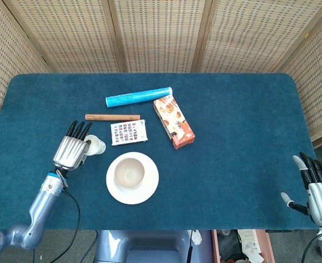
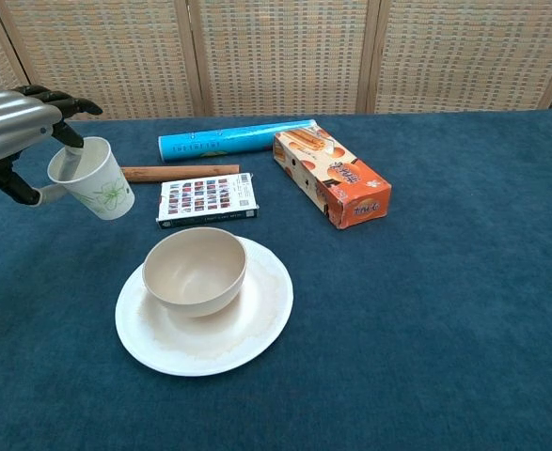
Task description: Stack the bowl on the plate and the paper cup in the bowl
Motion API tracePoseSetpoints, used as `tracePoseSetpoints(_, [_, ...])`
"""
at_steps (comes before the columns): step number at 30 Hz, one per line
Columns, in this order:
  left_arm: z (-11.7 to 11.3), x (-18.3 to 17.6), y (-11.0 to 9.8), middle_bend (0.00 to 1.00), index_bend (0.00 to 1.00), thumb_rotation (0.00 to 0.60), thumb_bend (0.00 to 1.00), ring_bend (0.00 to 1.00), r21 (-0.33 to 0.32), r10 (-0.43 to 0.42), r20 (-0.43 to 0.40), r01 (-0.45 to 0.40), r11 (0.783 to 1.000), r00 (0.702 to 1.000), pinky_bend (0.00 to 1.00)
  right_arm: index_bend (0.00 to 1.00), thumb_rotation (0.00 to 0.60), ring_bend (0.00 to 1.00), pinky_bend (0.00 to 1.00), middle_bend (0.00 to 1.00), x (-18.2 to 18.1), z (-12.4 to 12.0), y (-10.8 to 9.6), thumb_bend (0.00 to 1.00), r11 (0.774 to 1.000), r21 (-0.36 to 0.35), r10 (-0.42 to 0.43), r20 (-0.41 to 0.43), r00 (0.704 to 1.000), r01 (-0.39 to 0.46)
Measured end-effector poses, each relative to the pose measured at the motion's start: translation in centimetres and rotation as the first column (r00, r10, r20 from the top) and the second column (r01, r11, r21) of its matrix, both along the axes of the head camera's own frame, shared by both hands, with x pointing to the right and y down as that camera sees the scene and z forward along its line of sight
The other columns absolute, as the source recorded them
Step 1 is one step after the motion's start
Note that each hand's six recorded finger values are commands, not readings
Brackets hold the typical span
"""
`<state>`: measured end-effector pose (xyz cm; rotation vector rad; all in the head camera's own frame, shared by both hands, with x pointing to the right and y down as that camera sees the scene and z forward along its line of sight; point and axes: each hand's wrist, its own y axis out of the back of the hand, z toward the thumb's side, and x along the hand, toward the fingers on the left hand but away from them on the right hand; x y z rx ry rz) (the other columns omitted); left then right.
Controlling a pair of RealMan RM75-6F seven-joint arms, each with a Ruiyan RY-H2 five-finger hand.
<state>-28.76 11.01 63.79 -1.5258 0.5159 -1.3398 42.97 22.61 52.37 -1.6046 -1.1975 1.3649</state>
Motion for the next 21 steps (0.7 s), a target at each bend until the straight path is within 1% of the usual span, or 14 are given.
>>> tracePoseSetpoints(6, [-3.1,3.4,0.9,0.06,0.60,0.600,0.38,0.00,0.009,0.084,-0.038,-0.084,0.996,0.996,0.02,0.03,0.600,0.00,0.00,0.00,0.1,-0.1,0.0,0.20,1.000,0.001,0.001,0.003,1.000,-0.001])
tracePoseSetpoints(9, [-4.0,4.9,1.4,0.06,0.60,0.600,0.38,0.00,0.001,0.112,-0.051,-0.112,0.994,0.992,0.02,0.03,0.600,0.00,0.00,0.00,0.1,-0.1,0.0,0.20,1.000,0.004,0.005,0.006,1.000,-0.005])
tracePoseSetpoints(13, [-4.0,6.4,2.1,0.06,0.60,0.600,0.38,0.00,-0.021,0.147,-0.052,-0.148,0.989,0.988,0.02,0.03,0.600,0.00,0.00,0.00,0.3,-0.2,0.0,0.20,1.000,0.007,0.009,0.012,1.000,-0.010])
tracePoseSetpoints(21, [-2.9,8.5,4.0,0.06,0.60,0.600,0.38,0.00,-0.065,0.188,-0.061,-0.191,0.979,0.980,0.02,0.03,0.600,0.00,0.00,0.00,0.4,-0.3,-0.1,0.20,1.000,0.007,0.011,0.014,1.000,-0.011])
